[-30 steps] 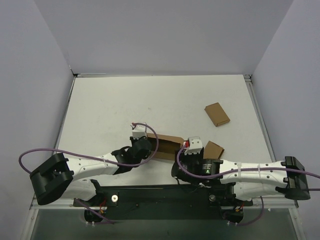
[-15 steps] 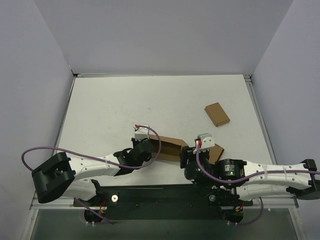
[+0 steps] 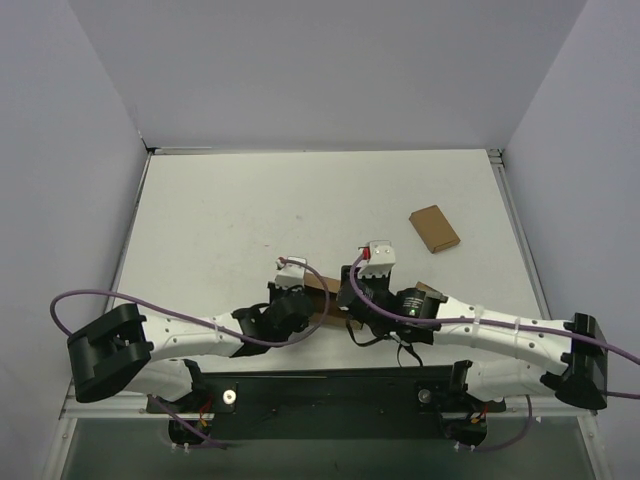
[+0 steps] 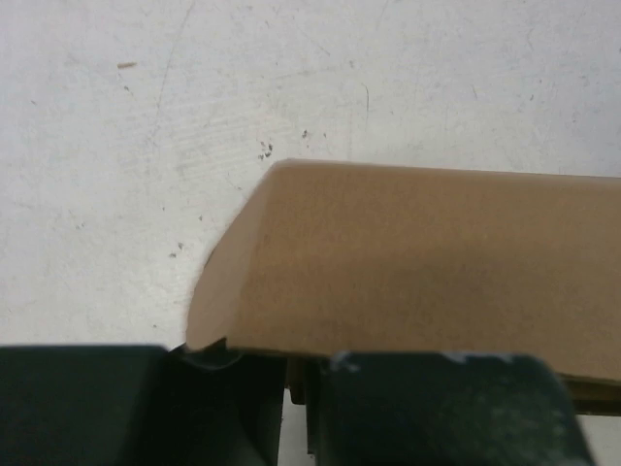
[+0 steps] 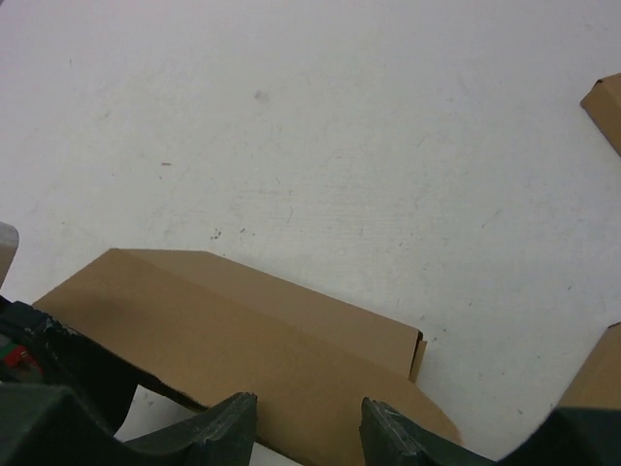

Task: Fold the paper box

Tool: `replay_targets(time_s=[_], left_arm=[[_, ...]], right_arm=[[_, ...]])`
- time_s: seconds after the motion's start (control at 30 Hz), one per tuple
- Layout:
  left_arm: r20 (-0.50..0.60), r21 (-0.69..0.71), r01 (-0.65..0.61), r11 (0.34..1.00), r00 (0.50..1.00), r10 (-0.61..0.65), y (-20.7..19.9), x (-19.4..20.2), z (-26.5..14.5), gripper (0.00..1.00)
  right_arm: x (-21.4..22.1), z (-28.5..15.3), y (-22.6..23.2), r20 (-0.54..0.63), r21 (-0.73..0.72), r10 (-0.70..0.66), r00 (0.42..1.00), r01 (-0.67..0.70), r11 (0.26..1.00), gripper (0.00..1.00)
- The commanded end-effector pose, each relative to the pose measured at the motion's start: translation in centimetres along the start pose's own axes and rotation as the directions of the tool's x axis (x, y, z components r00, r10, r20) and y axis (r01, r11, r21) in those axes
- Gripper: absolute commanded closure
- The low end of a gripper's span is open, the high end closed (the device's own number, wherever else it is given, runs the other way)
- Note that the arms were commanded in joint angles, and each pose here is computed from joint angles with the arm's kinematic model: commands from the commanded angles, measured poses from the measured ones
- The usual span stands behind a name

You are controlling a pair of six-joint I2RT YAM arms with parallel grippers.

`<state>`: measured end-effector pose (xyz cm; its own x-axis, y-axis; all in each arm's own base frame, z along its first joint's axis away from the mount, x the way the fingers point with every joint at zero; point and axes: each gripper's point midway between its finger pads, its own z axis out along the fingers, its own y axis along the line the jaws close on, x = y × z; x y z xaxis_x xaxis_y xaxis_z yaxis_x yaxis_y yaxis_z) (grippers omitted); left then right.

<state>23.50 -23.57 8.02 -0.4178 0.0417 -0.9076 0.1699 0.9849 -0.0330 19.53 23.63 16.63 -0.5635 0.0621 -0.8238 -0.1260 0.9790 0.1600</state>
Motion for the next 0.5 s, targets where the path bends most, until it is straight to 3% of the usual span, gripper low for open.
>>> replay_targets(time_s=[0.0, 0.3, 0.47], left_arm=[[-0.049, -0.011, -0.093, 0.996, 0.994, 0.093, 0.9, 1.4, -1.1, 0.75], [-0.022, 0.018, -0.087, 0.996, 0.996, 0.087, 1.6, 0.1, -2.9, 0.44], [-0.040, 0.121, -0.099, 0.988, 0.994, 0.105, 1.4, 0.8, -4.3, 0.34]], right_arm=[[2.5, 1.4, 0.6, -0.072, -0.011, 0.011, 0.997, -0.012, 1.000, 0.53], [4.7, 3.1, 0.5, -0.139, 0.009, 0.027, 0.990, -0.026, 1.000, 0.53], [5.2, 3.8, 0.3, -0.160, 0.016, 0.031, 0.987, -0.029, 0.999, 0.54]])
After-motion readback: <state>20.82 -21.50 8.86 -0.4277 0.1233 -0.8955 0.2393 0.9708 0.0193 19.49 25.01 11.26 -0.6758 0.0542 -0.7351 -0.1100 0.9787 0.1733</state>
